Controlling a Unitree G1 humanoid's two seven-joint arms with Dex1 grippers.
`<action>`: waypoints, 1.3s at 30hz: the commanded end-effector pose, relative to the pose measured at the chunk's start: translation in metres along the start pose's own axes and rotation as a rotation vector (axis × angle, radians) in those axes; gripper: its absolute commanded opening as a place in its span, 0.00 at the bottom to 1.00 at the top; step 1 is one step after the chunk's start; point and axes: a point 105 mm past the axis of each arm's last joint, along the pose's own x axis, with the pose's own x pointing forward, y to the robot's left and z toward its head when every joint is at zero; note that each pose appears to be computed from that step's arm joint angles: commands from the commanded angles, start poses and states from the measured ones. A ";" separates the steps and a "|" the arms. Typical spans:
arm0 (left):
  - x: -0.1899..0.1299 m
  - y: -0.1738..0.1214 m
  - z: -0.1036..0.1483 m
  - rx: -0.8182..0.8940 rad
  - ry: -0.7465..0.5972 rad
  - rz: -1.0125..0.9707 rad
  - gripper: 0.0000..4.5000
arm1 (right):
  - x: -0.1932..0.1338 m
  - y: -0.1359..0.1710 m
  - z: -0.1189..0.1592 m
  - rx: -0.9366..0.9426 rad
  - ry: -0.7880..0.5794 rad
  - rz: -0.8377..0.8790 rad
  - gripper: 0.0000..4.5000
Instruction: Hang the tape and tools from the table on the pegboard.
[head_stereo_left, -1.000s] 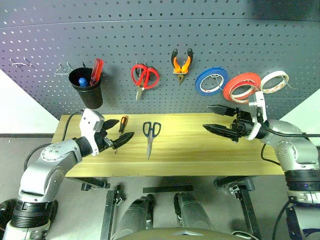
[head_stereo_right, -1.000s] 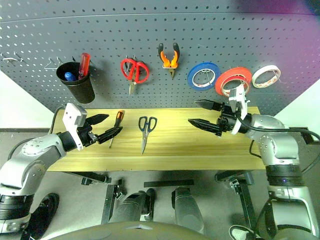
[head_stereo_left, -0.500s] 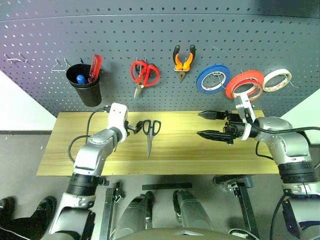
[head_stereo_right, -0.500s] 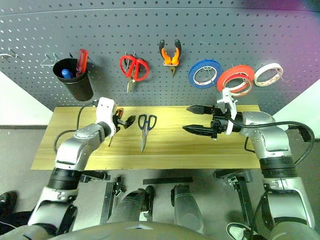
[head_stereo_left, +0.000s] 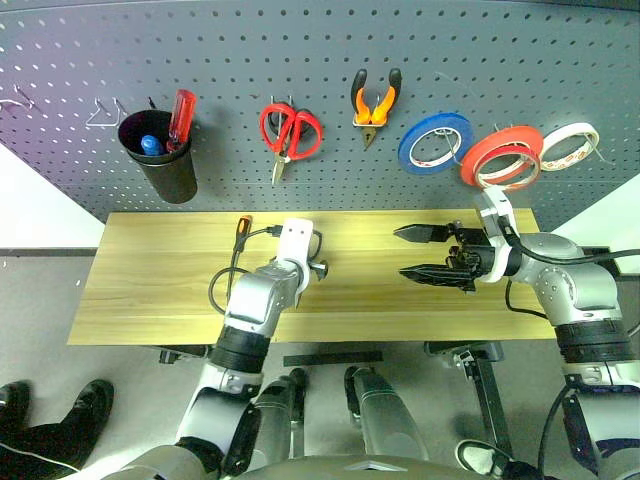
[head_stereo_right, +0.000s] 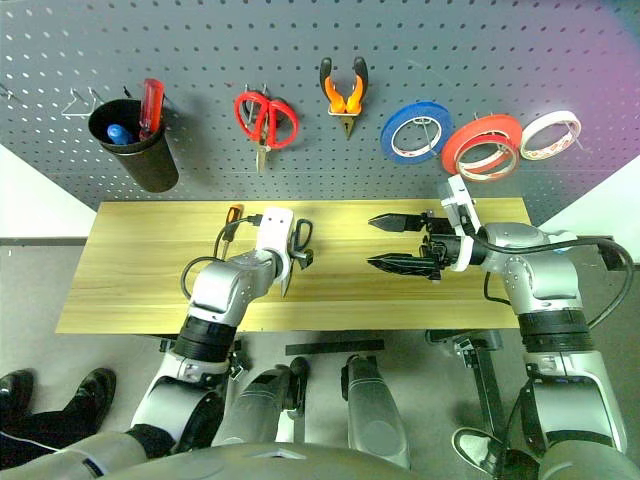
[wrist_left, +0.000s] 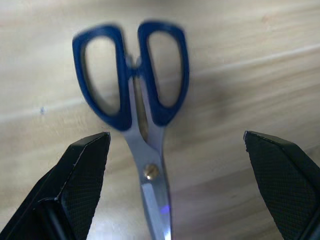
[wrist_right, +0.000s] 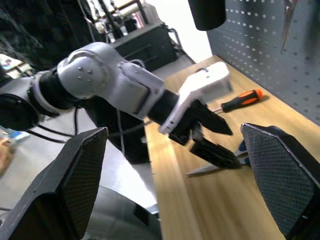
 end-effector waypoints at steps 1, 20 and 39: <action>-0.001 0.001 0.008 0.022 0.005 0.069 1.00 | -0.004 0.005 0.016 -0.037 -0.043 0.030 0.99; 0.004 0.015 0.002 0.044 0.053 0.244 1.00 | -0.008 0.015 0.014 -0.107 -0.071 0.028 0.99; 0.017 0.016 -0.001 0.071 0.075 0.232 1.00 | -0.010 -0.003 0.002 -0.213 0.008 -0.096 0.99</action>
